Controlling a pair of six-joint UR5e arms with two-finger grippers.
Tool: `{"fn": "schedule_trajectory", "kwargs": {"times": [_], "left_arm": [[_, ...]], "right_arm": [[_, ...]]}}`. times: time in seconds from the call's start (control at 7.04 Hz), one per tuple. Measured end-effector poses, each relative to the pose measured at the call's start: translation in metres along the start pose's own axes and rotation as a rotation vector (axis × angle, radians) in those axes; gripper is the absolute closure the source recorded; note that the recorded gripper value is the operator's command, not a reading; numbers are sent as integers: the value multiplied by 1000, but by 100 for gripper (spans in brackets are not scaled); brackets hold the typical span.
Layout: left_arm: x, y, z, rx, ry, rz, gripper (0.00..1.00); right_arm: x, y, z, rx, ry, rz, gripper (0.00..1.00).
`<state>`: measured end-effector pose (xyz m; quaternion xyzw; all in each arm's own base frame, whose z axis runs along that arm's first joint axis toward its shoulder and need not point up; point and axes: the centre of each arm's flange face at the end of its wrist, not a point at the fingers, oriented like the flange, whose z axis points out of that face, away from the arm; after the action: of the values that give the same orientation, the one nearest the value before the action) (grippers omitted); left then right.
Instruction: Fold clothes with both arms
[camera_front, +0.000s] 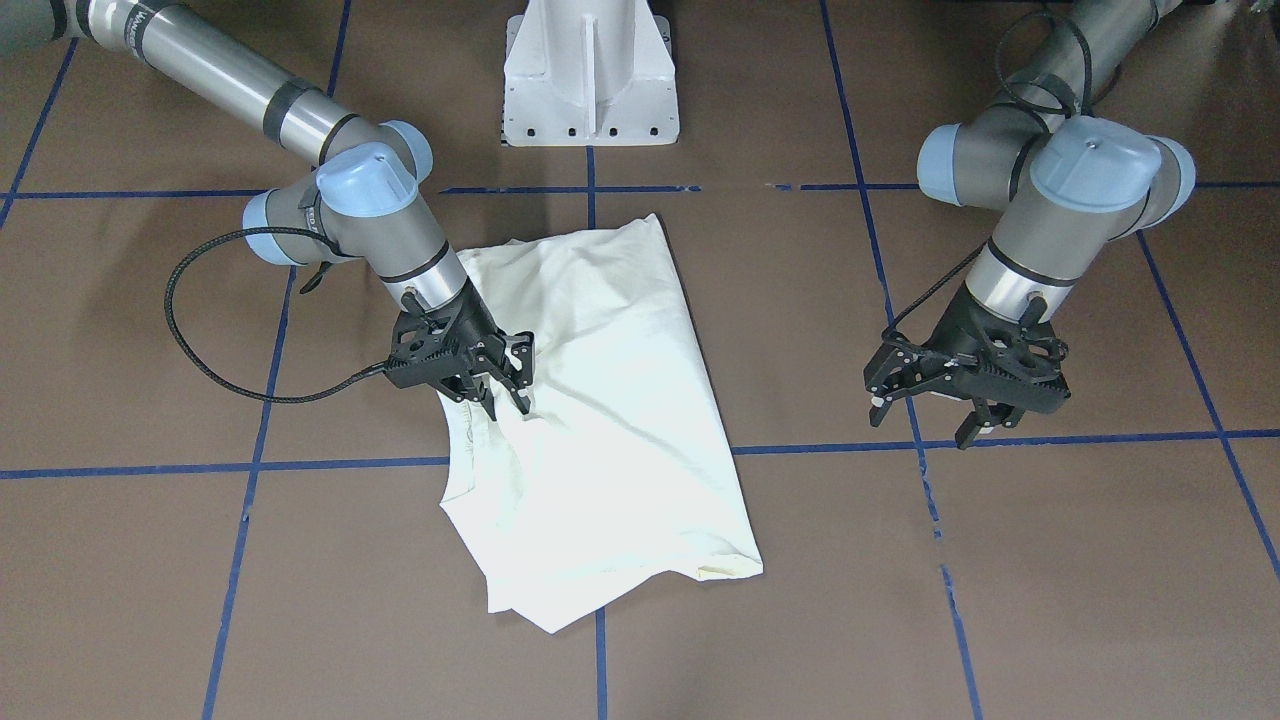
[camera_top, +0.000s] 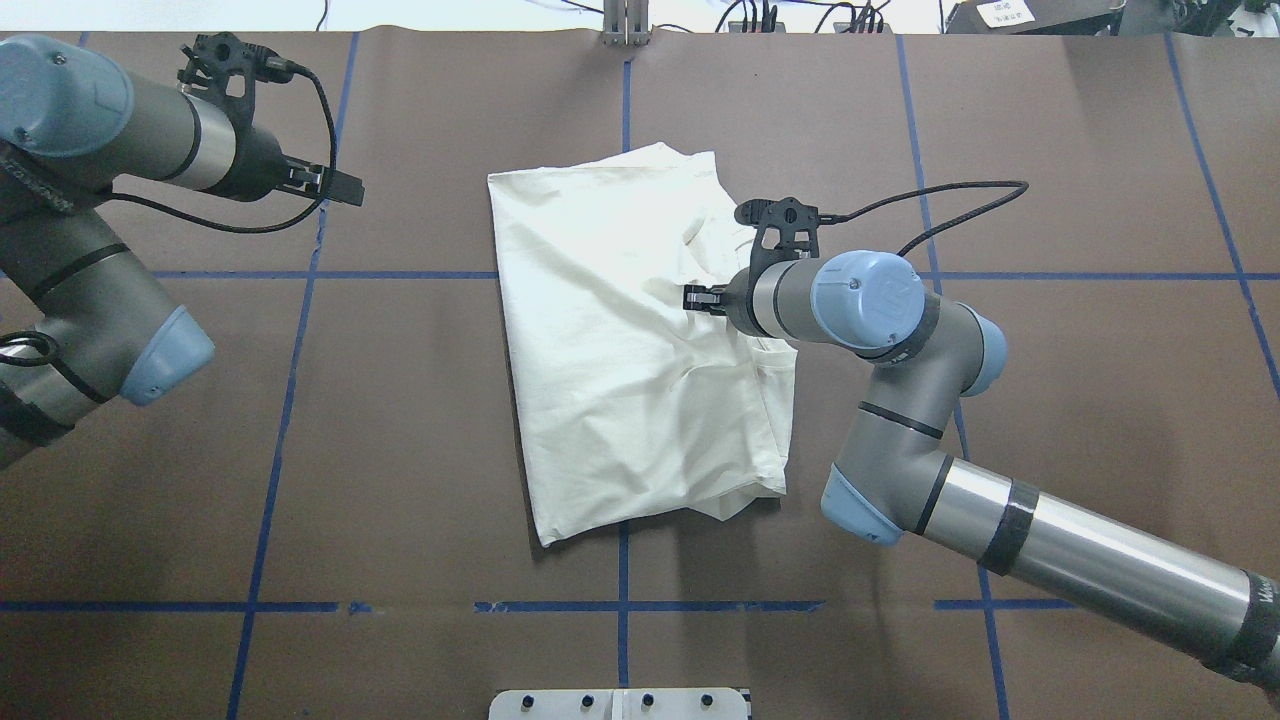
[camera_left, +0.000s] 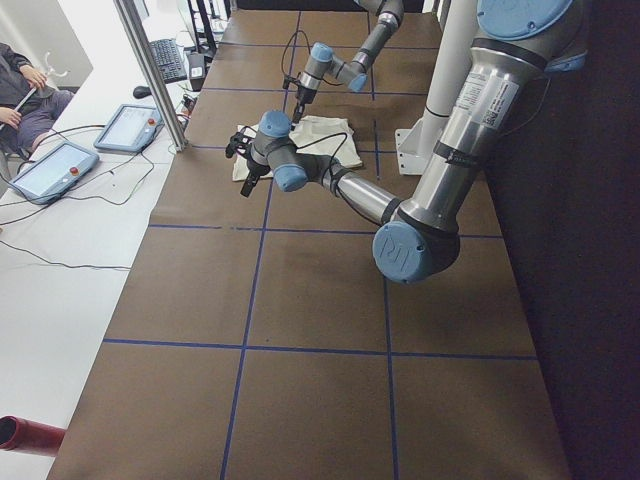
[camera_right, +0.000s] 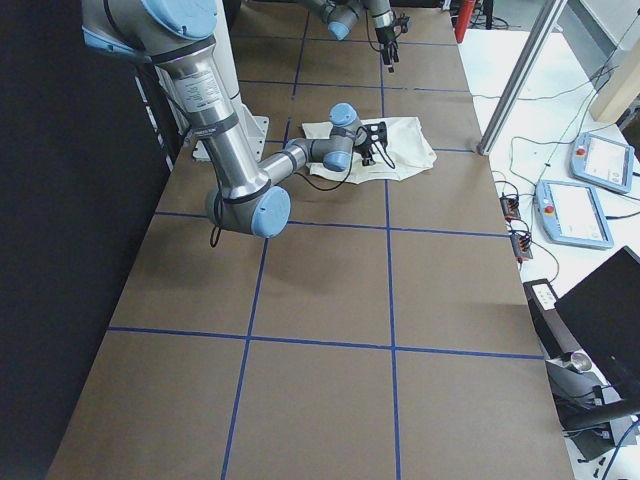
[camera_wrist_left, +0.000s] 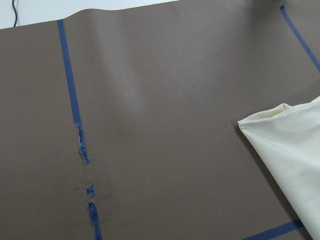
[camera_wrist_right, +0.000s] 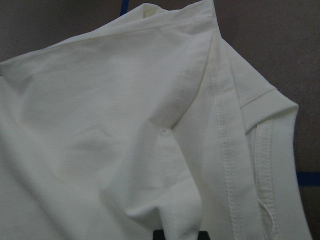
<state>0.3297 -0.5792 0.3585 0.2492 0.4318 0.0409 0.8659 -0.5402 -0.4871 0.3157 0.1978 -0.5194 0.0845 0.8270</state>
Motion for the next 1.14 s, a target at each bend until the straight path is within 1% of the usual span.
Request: {"fn": "schedule_trajectory", "kwargs": {"times": [0.43, 0.57, 0.71, 0.85, 0.99, 1.14], "left_arm": [[-1, 0, 1, -1, -1, 0, 0], [-1, 0, 1, -1, -2, -1, 0], [-1, 0, 1, -1, -2, -2, 0], [-1, 0, 1, -1, -2, -3, 0], [-1, 0, 1, -1, -1, -3, 0], [0, 0, 0, 0, 0, -3, 0]], "right_arm": [[3, -10, -8, 18, -4, 12, 100], [12, -12, -10, 42, 12, 10, 100], [24, -12, -12, 82, 39, 6, 83], [30, -10, -13, 132, 65, 0, 1], [28, -6, -12, 167, 87, -8, 0], [18, -3, -14, 179, 108, -16, 0]]}}
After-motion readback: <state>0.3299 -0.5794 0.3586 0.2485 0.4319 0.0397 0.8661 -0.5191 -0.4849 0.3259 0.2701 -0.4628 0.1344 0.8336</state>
